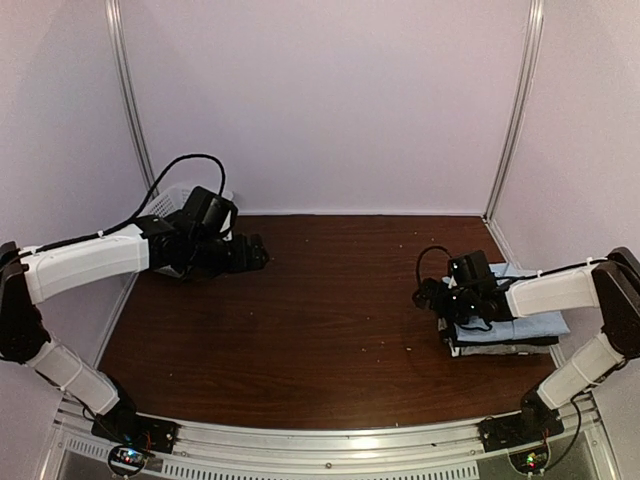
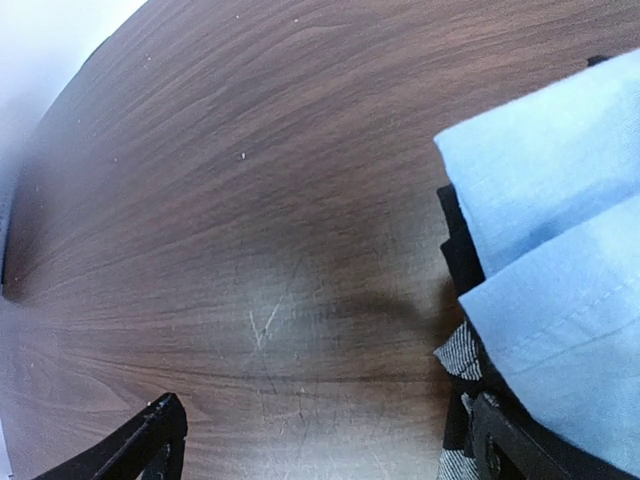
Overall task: Fold and stack the long sleeve shirts
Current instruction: Move the square-folded shirt to the corner of the board.
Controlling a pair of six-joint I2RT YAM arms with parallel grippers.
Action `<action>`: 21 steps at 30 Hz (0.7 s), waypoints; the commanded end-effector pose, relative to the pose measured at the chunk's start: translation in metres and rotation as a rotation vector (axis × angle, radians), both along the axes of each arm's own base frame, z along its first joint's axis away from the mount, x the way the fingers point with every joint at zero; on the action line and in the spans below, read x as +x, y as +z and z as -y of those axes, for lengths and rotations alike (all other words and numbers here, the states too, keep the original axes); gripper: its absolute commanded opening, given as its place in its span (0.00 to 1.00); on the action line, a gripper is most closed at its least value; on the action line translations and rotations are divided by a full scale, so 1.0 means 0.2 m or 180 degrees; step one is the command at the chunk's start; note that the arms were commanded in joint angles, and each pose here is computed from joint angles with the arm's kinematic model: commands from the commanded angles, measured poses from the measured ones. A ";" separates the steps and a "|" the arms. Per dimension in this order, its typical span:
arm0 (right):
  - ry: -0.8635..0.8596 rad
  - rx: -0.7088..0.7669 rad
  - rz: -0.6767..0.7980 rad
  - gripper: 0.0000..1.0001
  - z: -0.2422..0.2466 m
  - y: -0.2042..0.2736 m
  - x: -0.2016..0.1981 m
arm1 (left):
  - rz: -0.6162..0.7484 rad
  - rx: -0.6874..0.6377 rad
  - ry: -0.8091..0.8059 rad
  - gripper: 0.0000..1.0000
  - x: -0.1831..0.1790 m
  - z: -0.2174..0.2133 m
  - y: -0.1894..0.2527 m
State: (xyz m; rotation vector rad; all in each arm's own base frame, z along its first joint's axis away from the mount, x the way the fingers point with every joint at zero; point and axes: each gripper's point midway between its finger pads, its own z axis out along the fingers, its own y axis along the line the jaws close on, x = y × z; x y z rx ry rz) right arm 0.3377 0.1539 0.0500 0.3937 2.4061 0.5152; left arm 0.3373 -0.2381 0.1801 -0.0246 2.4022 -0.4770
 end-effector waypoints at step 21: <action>0.0399 0.0159 0.0117 1.00 -0.15 0.29 -0.03 | 0.0128 -0.0252 -0.0148 0.98 0.07 0.12 0.07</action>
